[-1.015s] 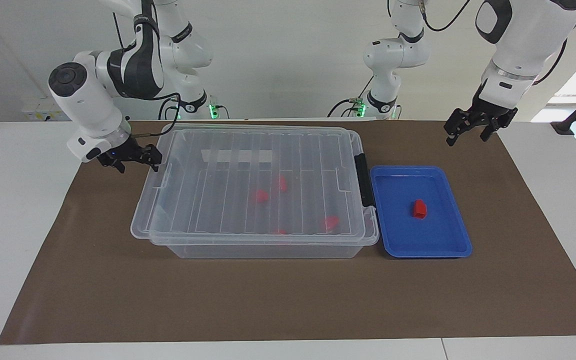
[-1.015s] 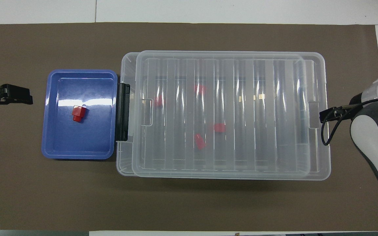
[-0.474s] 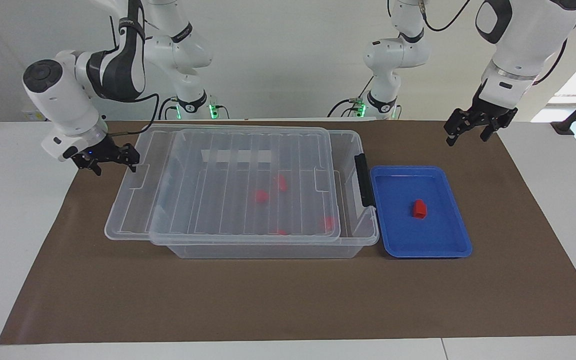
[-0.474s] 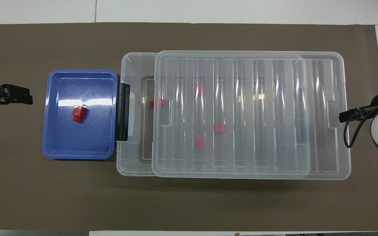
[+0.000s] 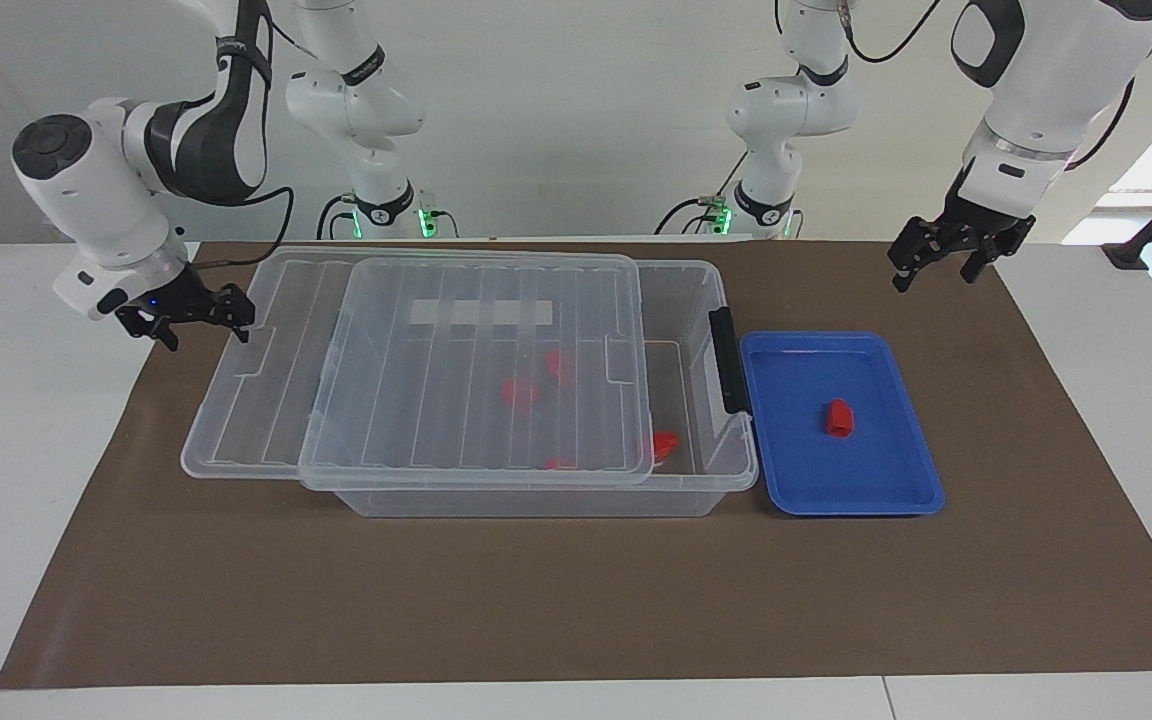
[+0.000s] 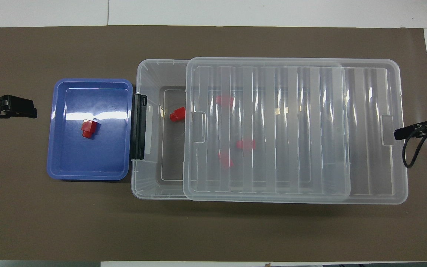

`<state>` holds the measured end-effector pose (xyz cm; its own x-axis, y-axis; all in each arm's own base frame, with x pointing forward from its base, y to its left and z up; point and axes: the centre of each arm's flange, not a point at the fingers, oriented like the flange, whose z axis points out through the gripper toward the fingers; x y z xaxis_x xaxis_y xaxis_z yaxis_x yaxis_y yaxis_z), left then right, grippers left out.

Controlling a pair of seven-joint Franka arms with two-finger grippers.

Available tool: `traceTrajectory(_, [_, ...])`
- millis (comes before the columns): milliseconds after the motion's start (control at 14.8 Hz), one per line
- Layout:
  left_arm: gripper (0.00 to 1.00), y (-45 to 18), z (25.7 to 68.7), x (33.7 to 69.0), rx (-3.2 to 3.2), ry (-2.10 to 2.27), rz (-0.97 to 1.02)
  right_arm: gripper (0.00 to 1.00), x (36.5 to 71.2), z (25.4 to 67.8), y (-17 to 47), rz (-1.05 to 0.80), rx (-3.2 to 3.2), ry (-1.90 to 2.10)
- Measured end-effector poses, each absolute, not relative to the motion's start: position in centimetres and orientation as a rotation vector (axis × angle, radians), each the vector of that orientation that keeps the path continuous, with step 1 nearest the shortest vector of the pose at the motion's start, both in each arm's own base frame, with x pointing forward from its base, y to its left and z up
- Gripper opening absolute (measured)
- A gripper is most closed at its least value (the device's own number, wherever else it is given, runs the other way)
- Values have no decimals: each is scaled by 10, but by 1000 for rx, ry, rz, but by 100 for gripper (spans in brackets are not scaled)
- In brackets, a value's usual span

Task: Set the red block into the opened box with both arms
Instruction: 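Slide the clear lid away from the blue tray with the right gripper, then reach the left gripper down and grasp the red block in the tray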

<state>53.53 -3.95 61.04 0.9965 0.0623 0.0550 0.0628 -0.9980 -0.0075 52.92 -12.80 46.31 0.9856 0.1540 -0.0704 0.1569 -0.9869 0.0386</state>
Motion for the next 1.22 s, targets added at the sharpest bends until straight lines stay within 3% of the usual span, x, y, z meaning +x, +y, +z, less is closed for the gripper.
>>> traceTrajectory(406, [100,-40,607,537,-3130,-94,-109,100,526,464,-146,-86,3083,263])
traceTrajectory(609, [100,-40,584,543,-3132,-79,-139,100,523,464,-159,-82,3082,280])
traceTrajectory(1218, [100,-40,418,560,-3140,67,-141,100,518,466,-180,-62,3074,333])
